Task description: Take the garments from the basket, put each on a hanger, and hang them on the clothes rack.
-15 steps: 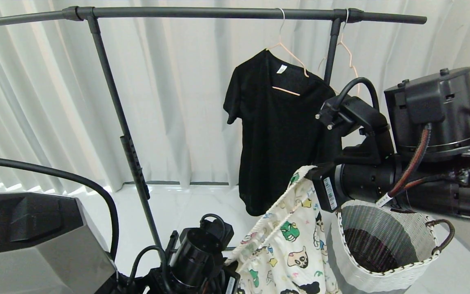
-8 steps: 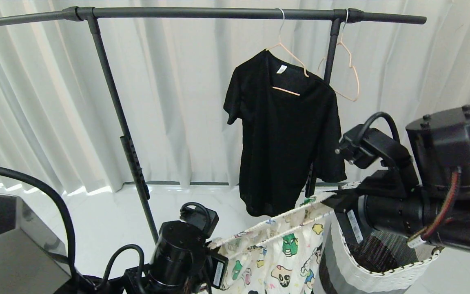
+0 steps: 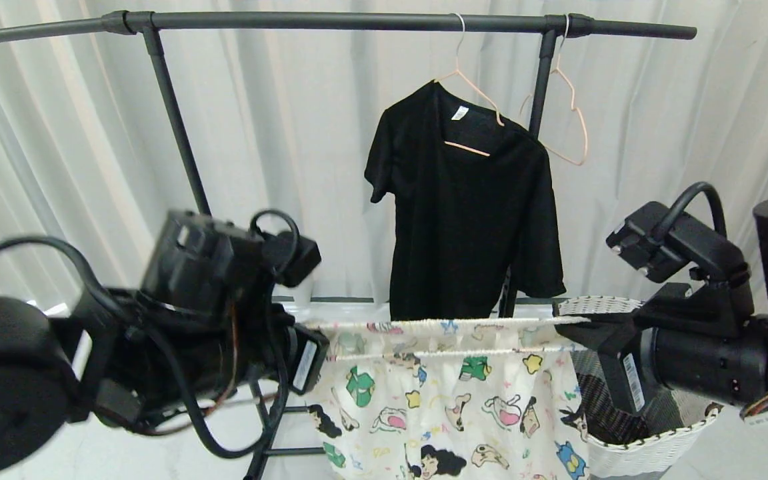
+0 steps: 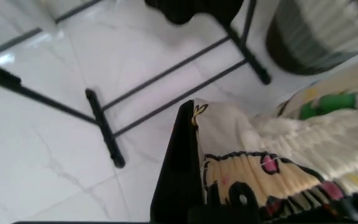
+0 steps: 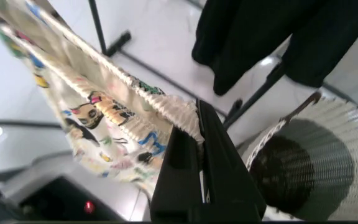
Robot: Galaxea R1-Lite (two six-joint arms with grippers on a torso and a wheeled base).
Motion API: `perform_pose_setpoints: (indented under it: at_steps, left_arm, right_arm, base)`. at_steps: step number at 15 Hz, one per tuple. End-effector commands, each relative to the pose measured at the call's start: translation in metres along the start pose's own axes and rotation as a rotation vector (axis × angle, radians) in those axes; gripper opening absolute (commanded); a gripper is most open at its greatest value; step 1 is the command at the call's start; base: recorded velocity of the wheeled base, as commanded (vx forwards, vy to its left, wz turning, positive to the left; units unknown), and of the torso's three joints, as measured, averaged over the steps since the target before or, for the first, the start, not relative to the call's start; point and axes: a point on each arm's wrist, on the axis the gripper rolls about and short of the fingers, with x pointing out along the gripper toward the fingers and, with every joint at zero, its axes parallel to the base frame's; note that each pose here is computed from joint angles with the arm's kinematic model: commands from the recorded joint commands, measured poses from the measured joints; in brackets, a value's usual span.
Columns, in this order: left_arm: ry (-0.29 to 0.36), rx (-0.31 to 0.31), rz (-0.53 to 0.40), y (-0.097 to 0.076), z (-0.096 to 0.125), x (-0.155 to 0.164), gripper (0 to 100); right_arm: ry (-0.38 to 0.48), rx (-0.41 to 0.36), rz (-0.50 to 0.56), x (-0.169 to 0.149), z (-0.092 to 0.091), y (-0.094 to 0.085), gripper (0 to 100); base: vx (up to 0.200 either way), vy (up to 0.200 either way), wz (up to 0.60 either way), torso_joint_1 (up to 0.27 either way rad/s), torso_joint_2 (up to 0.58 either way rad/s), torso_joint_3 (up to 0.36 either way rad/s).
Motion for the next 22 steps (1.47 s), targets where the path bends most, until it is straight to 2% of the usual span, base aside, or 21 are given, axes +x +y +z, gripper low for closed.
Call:
perform_pose_setpoints:
  at_steps: [1, 3, 4, 6, 9, 11, 12, 13, 14, 17, 22]
  left_arm:
    - [-0.168, -0.021, -0.044, 0.013, 0.063, -0.081, 0]
    - [-0.218, -0.008, -0.061, 0.008, 0.073, -0.091, 0]
    - [-0.246, 0.005, -0.072, -0.002, 0.077, -0.099, 0]
    - [-0.242, 0.034, -0.01, -0.02, 0.075, -0.099, 0]
    - [-0.23, 0.075, 0.072, -0.043, 0.072, -0.096, 0]
    - [-0.28, 0.086, 0.164, -0.068, 0.08, -0.079, 0]
    - [-0.299, 0.073, 0.201, -0.073, 0.083, -0.072, 0]
    - [-0.337, 0.051, 0.216, -0.081, 0.087, -0.063, 0]
    - [-0.374, 0.031, 0.21, -0.084, 0.091, -0.061, 0]
    - [-0.38, 0.026, 0.207, -0.084, 0.092, -0.058, 0]
    - [-0.37, 0.037, 0.181, -0.083, 0.088, -0.058, 0]
  right_arm:
    - [-0.076, 0.033, -0.023, -0.009, 0.021, -0.009, 0]
    - [-0.12, 0.061, -0.049, -0.014, 0.039, -0.02, 0]
    - [-0.13, 0.069, -0.04, -0.023, 0.053, -0.03, 0]
    - [-0.129, 0.041, -0.016, -0.033, 0.062, -0.037, 0]
    - [-0.09, 0.02, 0.002, -0.046, 0.05, -0.036, 0]
    - [-0.093, -0.006, 0.082, -0.073, 0.034, -0.028, 0]
    - [-0.098, -0.023, 0.114, -0.079, 0.028, -0.024, 0]
    - [-0.101, -0.073, 0.167, -0.09, 0.018, -0.016, 0]
    - [-0.076, -0.112, 0.189, -0.095, 0.009, -0.013, 0]
    - [-0.019, -0.18, 0.252, -0.106, -0.003, -0.003, 0]
    - [-0.005, -0.197, 0.244, -0.104, -0.007, 0.0, 0]
  base:
    - [0.0, 0.0, 0.0, 0.0, 0.0, 0.0]
    - [0.0, 0.0, 0.0, 0.0, 0.0, 0.0]
    - [0.0, 0.0, 0.0, 0.0, 0.0, 0.0]
    - [0.0, 0.0, 0.0, 0.0, 0.0, 0.0]
    - [0.0, 0.0, 0.0, 0.0, 0.0, 0.0]
    - [0.0, 0.0, 0.0, 0.0, 0.0, 0.0]
    - [0.0, 0.0, 0.0, 0.0, 0.0, 0.0]
    - [0.0, 0.0, 0.0, 0.0, 0.0, 0.0]
    - [0.0, 0.0, 0.0, 0.0, 0.0, 0.0]
    - [0.0, 0.0, 0.0, 0.0, 0.0, 0.0]
    - [0.0, 0.0, 0.0, 0.0, 0.0, 0.0]
